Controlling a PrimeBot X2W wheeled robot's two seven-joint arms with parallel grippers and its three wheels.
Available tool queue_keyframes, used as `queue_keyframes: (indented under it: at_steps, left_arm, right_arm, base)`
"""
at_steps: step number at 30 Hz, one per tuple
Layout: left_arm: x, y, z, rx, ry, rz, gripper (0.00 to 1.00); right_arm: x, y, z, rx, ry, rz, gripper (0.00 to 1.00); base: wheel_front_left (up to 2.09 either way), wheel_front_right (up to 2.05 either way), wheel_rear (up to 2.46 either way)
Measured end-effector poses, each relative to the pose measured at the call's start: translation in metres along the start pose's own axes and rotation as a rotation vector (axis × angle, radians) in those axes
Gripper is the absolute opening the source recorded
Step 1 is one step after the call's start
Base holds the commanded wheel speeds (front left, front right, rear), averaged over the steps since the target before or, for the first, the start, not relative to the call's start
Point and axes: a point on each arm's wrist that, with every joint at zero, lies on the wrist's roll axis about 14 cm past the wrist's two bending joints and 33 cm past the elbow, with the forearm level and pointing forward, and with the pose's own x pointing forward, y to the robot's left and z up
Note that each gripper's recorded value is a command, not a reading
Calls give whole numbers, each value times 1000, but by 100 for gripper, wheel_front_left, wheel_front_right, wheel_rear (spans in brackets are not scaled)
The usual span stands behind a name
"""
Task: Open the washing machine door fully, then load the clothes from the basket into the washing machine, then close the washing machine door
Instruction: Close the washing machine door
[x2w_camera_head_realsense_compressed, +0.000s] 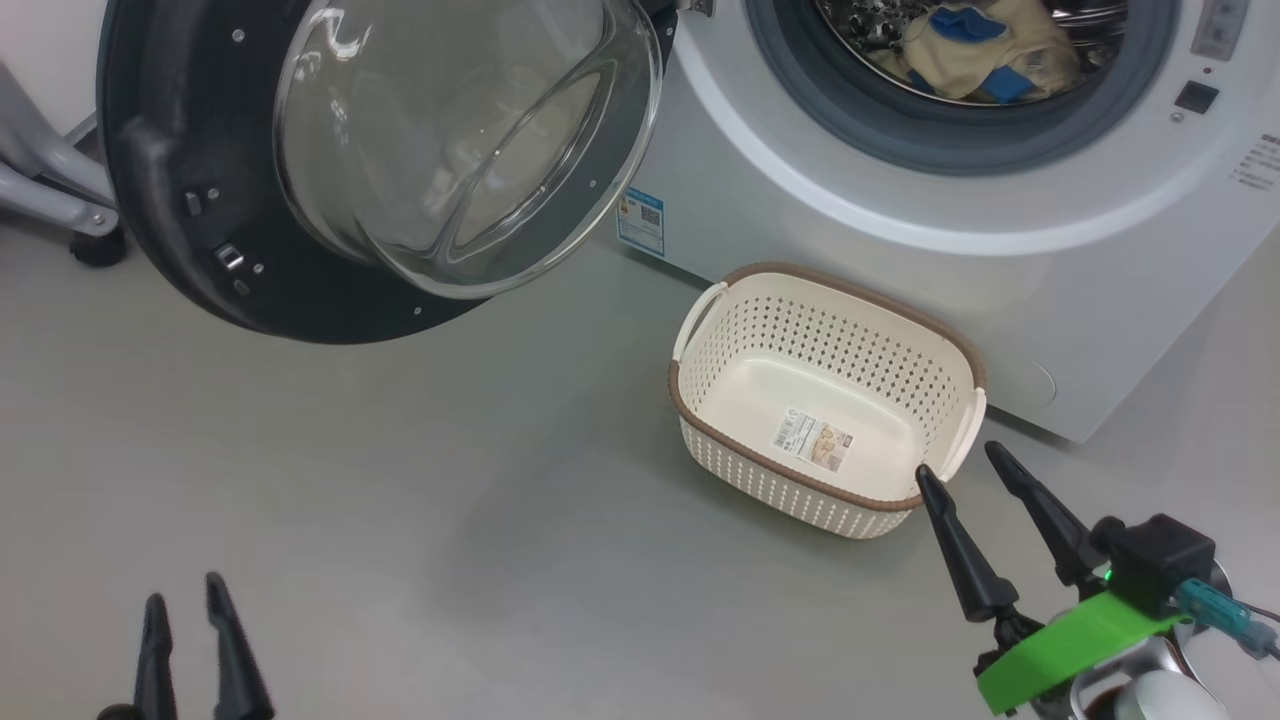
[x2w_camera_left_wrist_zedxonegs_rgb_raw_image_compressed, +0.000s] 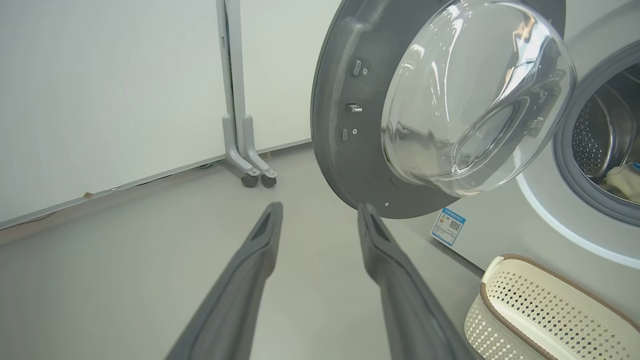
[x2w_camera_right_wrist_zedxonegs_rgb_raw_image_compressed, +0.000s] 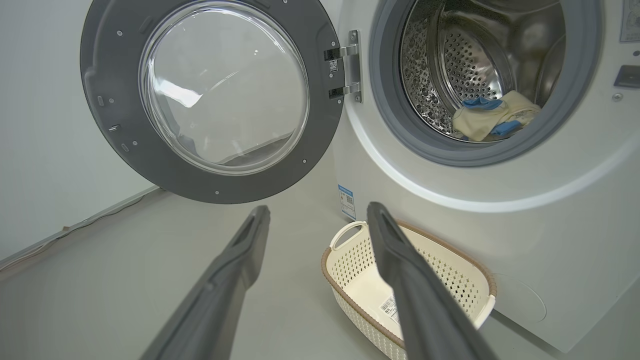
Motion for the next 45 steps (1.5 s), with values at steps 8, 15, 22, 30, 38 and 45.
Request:
queue_keyframes:
  at_steps: [8,15,22,30,38,45]
  left_arm:
    - [13,1,14,-34,-42,-2,0]
    - [36,0,36,-28,-114,-15,0]
    - [65,12,72,-93,-218,-3,0]
    - [109,39,132,-220,-337,21,0]
    - [145,54,174,-286,-383,12,0]
    - [183,63,207,-475,-387,22,0]
  right_arm:
    - [-3,-7,-2,5,2,-21,100]
    - [-7,-16,-2,13,-1,-49,100]
    - [-7,-22,0,12,-8,-62,100]
    - [-9,-24,0,12,-10,-68,100]
    - [-11,-28,1,5,-9,-77,100]
    - [-14,-38,0,-2,0,-88,100]
  base:
    - [0,0,0]
    - [0,0,0]
    - [0,0,0]
    - [0,0,0]
    - [0,0,0]
    - [0,0,0]
